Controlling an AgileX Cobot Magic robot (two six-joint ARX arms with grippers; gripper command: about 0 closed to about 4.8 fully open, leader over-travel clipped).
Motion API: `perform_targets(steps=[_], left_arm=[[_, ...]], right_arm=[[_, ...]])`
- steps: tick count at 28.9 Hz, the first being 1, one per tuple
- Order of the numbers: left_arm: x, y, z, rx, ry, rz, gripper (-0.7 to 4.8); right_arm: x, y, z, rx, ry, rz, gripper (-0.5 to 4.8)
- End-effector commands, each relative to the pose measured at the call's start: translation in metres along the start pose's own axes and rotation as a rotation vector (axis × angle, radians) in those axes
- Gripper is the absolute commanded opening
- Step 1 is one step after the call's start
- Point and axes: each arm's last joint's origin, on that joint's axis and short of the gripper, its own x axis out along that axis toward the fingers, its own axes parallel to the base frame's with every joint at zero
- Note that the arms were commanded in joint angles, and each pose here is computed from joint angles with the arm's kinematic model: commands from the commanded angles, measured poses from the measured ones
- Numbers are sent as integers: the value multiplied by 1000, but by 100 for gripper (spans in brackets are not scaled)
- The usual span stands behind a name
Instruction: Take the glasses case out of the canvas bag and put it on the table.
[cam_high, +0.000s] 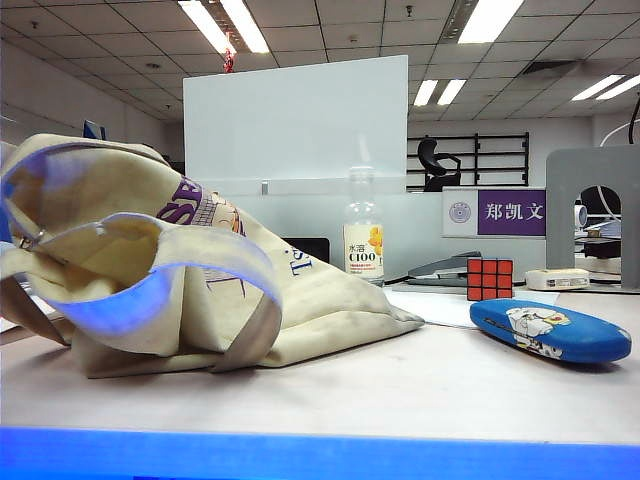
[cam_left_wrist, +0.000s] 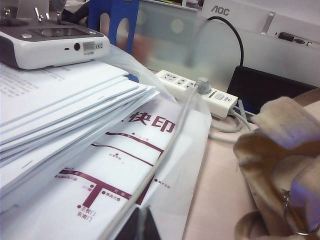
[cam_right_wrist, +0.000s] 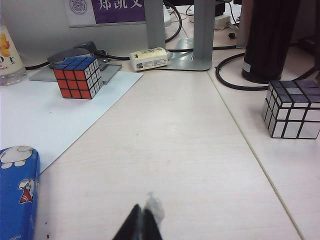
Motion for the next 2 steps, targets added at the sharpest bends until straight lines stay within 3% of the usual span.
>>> perform_targets(steps=[1,2], left_arm=[[0,0,1,-3,-9,-6,-2],[0,0,1,-3,-9,-6,-2]], right_arm=[[1,0,-1,4,-5,2,0],[1,0,-1,4,-5,2,0]])
